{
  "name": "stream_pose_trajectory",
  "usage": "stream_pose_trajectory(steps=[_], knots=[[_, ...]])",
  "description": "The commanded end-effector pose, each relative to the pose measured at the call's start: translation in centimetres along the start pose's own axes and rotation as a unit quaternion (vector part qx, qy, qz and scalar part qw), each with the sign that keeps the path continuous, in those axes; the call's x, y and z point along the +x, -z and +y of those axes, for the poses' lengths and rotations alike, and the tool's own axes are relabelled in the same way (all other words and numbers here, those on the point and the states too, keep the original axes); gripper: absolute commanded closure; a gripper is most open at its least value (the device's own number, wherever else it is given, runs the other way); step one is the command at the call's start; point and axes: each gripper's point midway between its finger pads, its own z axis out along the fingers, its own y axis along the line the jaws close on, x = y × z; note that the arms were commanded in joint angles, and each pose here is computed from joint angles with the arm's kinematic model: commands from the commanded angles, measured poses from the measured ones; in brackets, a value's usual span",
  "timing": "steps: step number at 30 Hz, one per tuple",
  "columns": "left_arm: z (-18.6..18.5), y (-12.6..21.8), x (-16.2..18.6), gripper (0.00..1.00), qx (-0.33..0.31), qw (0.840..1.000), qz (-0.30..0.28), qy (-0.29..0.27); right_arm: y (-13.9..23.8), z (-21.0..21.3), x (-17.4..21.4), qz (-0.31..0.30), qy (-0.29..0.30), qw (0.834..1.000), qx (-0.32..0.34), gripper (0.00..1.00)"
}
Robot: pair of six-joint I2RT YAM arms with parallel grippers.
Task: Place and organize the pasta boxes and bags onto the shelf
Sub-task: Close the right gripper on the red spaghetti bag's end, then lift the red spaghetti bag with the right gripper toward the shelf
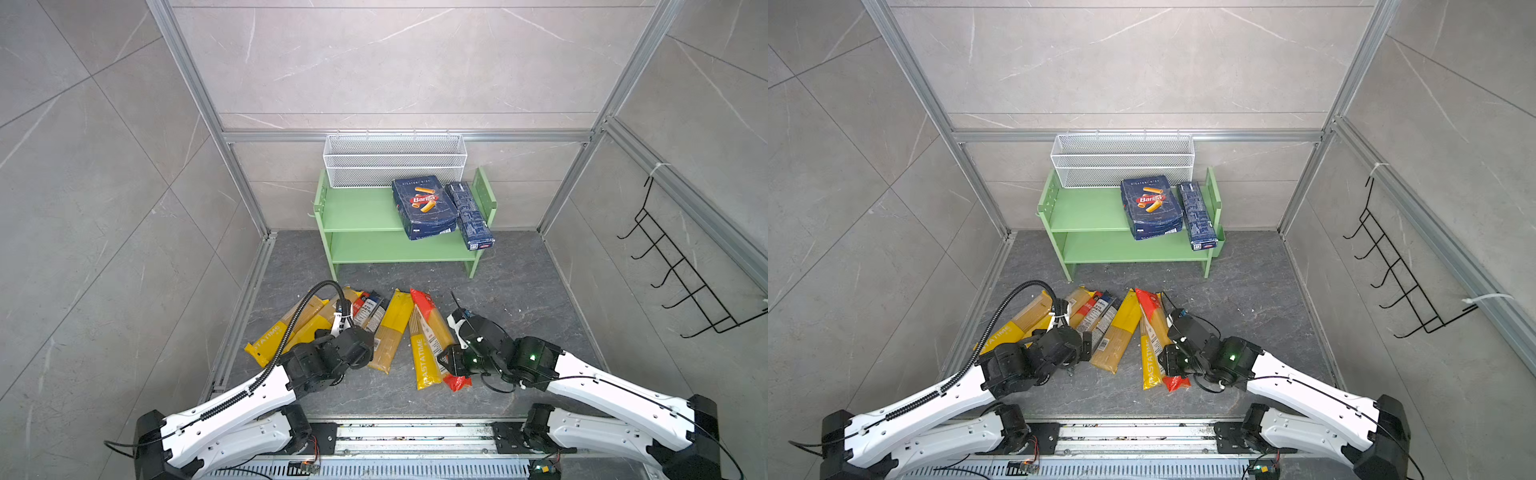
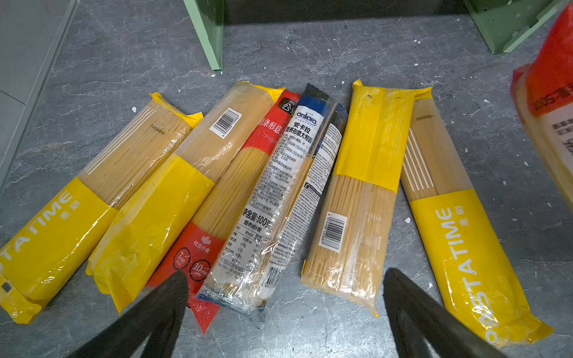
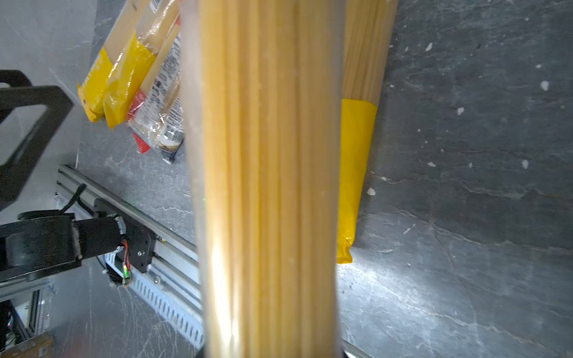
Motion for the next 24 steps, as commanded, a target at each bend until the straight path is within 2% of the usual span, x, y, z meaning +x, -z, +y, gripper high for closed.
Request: stream_pose_trajectory(steps=[1, 16, 24], knots=[[-0.9, 0.4, -1.5, 0.0, 0.015, 1.0, -0.009, -0.004, 3.5, 4.5, -3.9, -0.072, 0.029, 0.994, -0.074, 1.0], [0.9, 0.8, -3.4, 0.0, 0.033, 0.999, -0.016, 0.027, 6.8, 10.3, -8.1, -0.098, 0.076, 0.987, -0.101, 1.0], [1.5, 1.1, -3.9, 0.0, 0.044, 0.998, -0.018, 0.034, 7.7, 15.0, -13.0, -0.136, 0.109, 0.98, -0.098, 1.0]])
